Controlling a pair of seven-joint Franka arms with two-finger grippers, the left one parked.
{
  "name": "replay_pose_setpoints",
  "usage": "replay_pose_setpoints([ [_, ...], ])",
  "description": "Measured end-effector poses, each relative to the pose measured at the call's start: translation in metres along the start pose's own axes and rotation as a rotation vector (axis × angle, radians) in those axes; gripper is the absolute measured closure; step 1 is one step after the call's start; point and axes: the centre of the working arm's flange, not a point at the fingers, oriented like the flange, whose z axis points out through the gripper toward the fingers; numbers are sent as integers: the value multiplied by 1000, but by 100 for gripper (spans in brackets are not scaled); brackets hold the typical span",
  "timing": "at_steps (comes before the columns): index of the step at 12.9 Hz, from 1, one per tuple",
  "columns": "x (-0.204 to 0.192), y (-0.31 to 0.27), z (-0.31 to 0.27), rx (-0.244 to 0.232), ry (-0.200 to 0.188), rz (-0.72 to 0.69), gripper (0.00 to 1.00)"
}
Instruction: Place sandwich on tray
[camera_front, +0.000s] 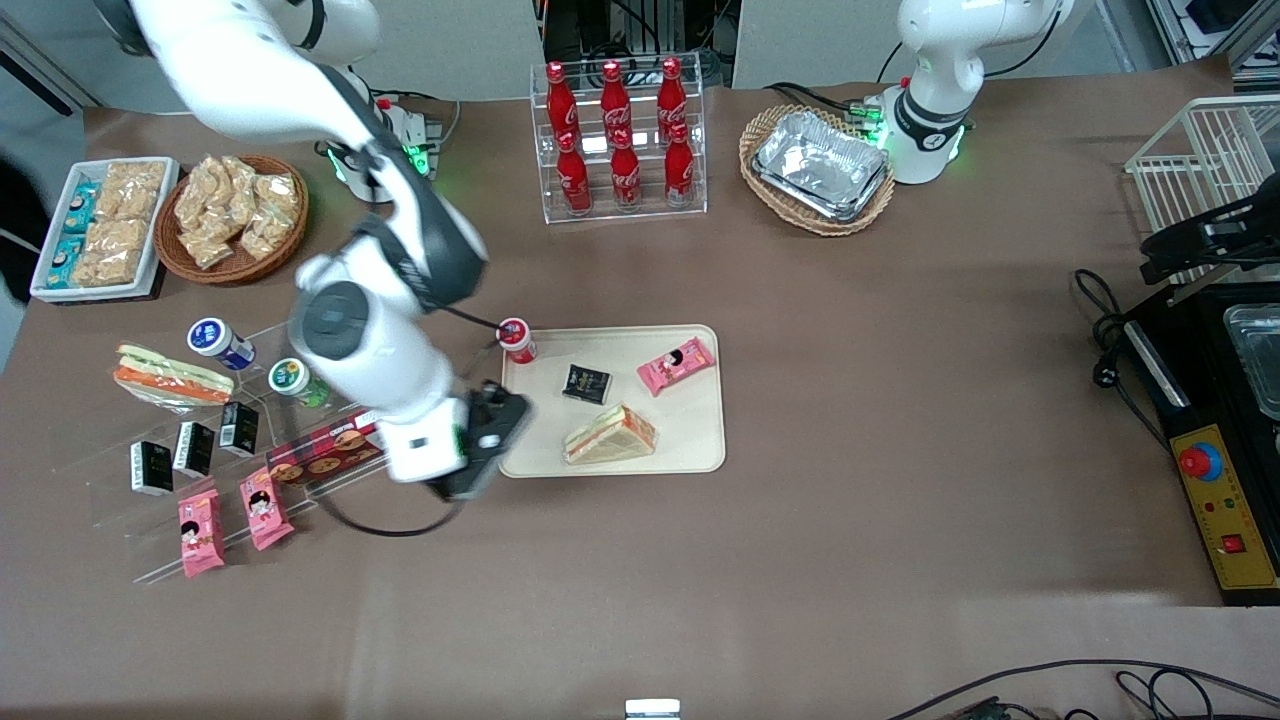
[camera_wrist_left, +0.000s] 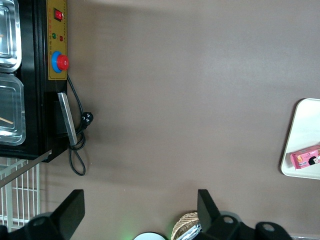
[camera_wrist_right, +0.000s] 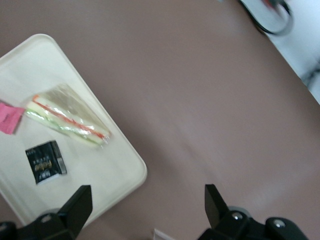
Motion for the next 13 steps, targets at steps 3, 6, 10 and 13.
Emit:
replay_pose_setpoints([
  [3, -49, 45, -62, -6, -59, 209, 0],
  [6, -103, 88, -115, -25, -86, 355, 0],
  [10, -185, 127, -184, -41, -127, 511, 0],
  [13, -240, 147, -221, -55, -141, 620, 0],
])
